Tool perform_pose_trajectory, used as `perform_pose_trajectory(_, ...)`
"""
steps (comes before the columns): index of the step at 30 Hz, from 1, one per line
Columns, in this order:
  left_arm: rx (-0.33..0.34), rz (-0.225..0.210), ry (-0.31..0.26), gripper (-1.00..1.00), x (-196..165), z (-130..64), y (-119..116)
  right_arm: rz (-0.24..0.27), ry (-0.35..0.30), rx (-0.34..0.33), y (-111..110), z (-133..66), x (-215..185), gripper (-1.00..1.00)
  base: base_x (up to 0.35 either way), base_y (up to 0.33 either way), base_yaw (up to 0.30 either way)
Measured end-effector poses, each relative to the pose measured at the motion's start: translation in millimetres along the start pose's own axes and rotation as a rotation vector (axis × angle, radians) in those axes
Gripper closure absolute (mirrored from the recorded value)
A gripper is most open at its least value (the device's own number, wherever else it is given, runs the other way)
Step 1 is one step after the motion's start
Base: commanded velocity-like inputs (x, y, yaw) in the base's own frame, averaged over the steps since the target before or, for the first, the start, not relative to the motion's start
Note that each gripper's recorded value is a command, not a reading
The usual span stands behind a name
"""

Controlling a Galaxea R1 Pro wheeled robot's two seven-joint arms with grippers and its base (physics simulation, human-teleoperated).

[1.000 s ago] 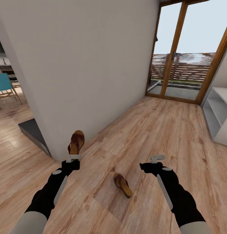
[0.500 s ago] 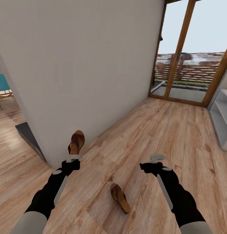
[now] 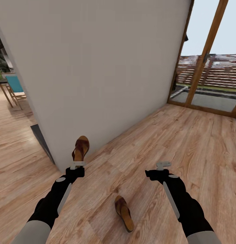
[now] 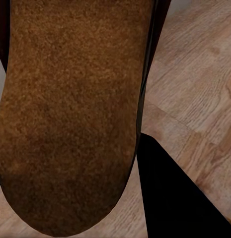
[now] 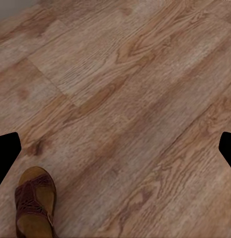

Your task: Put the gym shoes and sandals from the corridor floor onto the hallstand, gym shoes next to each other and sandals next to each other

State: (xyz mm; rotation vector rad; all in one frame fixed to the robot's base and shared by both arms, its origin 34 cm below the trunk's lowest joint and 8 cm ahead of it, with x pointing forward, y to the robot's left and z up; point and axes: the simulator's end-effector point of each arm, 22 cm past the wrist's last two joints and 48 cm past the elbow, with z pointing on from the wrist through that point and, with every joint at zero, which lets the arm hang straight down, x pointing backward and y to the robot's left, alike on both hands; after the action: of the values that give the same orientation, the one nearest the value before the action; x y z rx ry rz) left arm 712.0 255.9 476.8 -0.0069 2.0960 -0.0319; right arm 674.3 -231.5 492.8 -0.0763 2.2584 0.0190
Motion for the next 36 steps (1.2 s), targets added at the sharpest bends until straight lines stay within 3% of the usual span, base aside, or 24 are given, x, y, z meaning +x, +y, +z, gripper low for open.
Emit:
perform_pose_trajectory(7, 0.0, 0.0, 0.0, 1.0, 0.0, 0.0, 0.0, -0.005, 0.0, -0.007, 4.3, 0.2, 0.1, -1.0, 0.003, -0.01, 0.007)
perform_pose_trajectory(12, -0.001, -0.001, 0.0, 1.0, 0.0, 0.0, 0.4, -0.139, 0.001, -0.11, 73.5, -3.2, 5.0, -1.0, 0.0, 0.0, 0.0)
perform_pose_trajectory(15, -0.001, -0.001, 0.0, 1.0, 0.1, 0.1, 0.3, -0.167, 0.001, -0.131, 87.5, -4.7, 7.1, -1.0, 0.0, 0.0, 0.031)
perform_pose_trajectory(30, -0.001, -0.001, 0.002, 1.0, 1.4, 0.6, 0.7, -0.177, 0.002, -0.139, 92.7, -4.8, 8.3, -1.0, 0.0, 0.0, 0.246)
perform_pose_trajectory(36, -0.001, -0.001, 0.002, 1.0, 1.3, 0.6, 0.3, -0.176, 0.003, -0.139, 92.0, -4.7, 8.7, -1.0, 0.0, 0.0, 0.083)
